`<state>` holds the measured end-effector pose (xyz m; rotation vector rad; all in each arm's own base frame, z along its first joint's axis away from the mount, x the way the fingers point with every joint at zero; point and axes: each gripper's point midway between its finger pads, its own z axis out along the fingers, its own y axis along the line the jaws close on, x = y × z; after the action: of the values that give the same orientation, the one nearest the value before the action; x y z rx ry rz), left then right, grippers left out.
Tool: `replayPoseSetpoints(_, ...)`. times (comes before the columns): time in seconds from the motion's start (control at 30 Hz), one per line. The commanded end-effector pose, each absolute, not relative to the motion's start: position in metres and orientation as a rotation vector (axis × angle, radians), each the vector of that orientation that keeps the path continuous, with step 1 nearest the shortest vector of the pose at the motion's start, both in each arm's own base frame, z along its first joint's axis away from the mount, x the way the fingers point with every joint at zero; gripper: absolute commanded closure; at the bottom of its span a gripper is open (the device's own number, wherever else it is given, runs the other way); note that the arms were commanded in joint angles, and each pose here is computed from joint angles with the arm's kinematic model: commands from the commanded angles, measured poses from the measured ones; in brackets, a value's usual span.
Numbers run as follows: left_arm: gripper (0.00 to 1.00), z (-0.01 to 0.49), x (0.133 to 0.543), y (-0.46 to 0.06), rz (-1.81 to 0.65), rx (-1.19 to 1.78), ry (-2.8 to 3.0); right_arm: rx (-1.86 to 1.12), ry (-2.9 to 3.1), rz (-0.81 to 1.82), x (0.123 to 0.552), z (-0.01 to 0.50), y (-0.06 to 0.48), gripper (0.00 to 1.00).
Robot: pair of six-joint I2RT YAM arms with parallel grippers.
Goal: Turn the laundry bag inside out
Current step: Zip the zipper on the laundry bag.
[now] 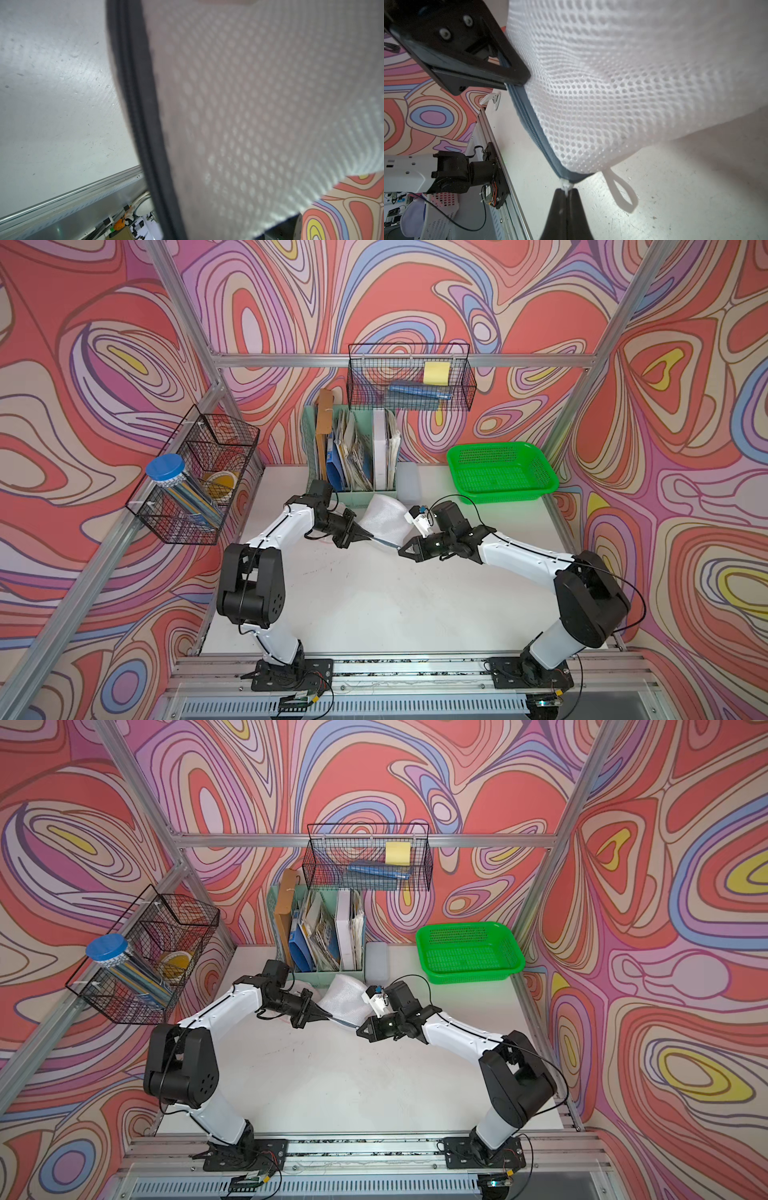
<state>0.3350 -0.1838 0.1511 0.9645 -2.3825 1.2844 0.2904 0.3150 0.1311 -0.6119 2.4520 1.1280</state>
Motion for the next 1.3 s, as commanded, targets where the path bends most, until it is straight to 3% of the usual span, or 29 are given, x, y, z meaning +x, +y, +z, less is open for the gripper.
replayPoseSetpoints(0.0, 0.93, 0.173, 0.378, -0.154, 1.370, 0.994, -2.640, -0.593, 2.607, 1.096, 0.269, 0.115, 0.294, 1.00)
replayPoseSetpoints(0.07, 0.81, 0.171, 0.368, -0.162, 1.314, 0.907, -2.697, -0.587, 2.586, 1.124, 0.275, 0.123, 0.300, 1.00)
replayPoseSetpoints(0.17, 0.54, 0.165, 0.349, -0.175, 1.181, 0.782, -2.784, -0.573, 2.559, 1.158, 0.283, 0.134, 0.310, 1.00)
replayPoseSetpoints(0.23, 0.43, 0.164, 0.337, -0.181, 1.067, 0.708, -2.864, -0.565, 2.546, 1.167, 0.287, 0.139, 0.314, 1.00)
replayPoseSetpoints(0.43, 0.39, 0.164, 0.319, -0.211, 0.906, 0.531, -3.006, -0.584, 2.549, 1.176, 0.288, 0.141, 0.323, 1.00)
replayPoseSetpoints(0.73, 0.38, 0.161, 0.337, -0.249, 0.885, 0.330, -3.106, -0.595, 2.551, 1.178, 0.284, 0.140, 0.324, 1.00)
replayPoseSetpoints(0.83, 0.40, 0.148, 0.334, -0.259, 0.878, 0.287, -3.074, -0.592, 2.549, 1.176, 0.285, 0.141, 0.323, 1.00)
replayPoseSetpoints(0.9, 0.47, 0.139, 0.333, -0.261, 0.880, 0.299, -3.048, -0.593, 2.547, 1.178, 0.285, 0.143, 0.324, 1.00)
replayPoseSetpoints(0.97, 0.59, 0.136, 0.335, -0.261, 0.874, 0.318, -3.050, -0.596, 2.550, 1.175, 0.284, 0.142, 0.323, 1.00)
replayPoseSetpoints(1.07, 0.88, 0.141, 0.341, -0.253, 0.828, 0.358, -3.082, -0.602, 2.564, 1.170, 0.281, 0.138, 0.321, 1.00)
replayPoseSetpoints(1.1, 0.92, 0.143, 0.344, -0.250, 0.821, 0.370, -3.081, -0.602, 2.570, 1.169, 0.279, 0.136, 0.320, 1.00)
replayPoseSetpoints(1.2, 1.00, 0.148, 0.354, -0.237, 0.807, 0.439, -3.059, -0.600, 2.588, 1.160, 0.272, 0.131, 0.314, 1.00)
replayPoseSetpoints(1.27, 1.00, 0.150, 0.361, -0.225, 0.815, 0.506, -3.041, -0.598, 2.607, 1.154, 0.266, 0.125, 0.310, 1.00)
